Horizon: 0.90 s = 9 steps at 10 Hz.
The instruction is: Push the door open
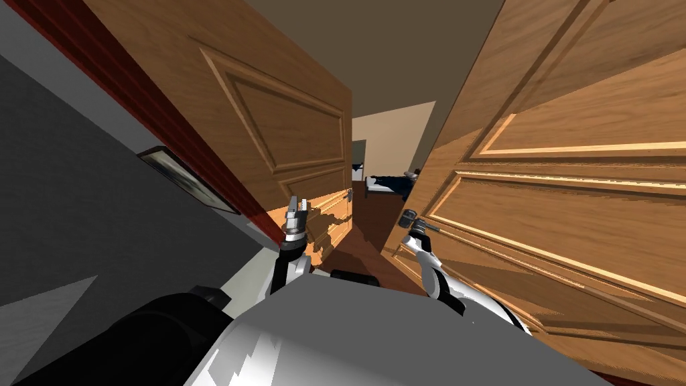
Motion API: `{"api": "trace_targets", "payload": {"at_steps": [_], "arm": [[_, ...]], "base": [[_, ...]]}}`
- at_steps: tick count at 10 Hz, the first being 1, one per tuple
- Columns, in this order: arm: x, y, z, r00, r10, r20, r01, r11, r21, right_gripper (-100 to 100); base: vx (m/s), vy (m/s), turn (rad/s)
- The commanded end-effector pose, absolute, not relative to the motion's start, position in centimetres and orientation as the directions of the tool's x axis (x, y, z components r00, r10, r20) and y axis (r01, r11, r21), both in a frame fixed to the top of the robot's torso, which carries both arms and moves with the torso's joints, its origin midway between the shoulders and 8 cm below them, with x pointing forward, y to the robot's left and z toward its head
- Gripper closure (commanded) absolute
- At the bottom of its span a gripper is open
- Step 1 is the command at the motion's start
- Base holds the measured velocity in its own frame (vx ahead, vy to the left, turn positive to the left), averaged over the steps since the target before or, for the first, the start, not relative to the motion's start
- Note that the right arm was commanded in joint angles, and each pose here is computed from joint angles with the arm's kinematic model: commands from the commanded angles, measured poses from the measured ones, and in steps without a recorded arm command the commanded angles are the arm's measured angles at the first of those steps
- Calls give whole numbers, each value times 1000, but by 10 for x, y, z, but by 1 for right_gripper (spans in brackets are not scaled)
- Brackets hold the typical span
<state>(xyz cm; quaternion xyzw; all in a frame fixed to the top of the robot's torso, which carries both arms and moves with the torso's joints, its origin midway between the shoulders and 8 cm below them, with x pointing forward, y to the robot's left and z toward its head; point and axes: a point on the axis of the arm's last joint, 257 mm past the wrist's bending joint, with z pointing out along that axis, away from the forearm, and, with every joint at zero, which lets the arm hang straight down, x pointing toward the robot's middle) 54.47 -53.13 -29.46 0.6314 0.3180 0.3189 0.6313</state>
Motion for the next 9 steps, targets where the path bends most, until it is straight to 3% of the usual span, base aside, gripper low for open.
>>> {"api": "trace_targets", "payload": {"at_steps": [1,5,9], "arm": [[545,-531,-295,594,804,1,-1,-1,1000,100],[551,-518,-293,588,809,-3,-3,6,1000,100],[560,-498,-293,574,819,-7,-3,11,1000,100]], "base": [[50,-11,-7],[166,-50,-144],[199,-76,-207]]}}
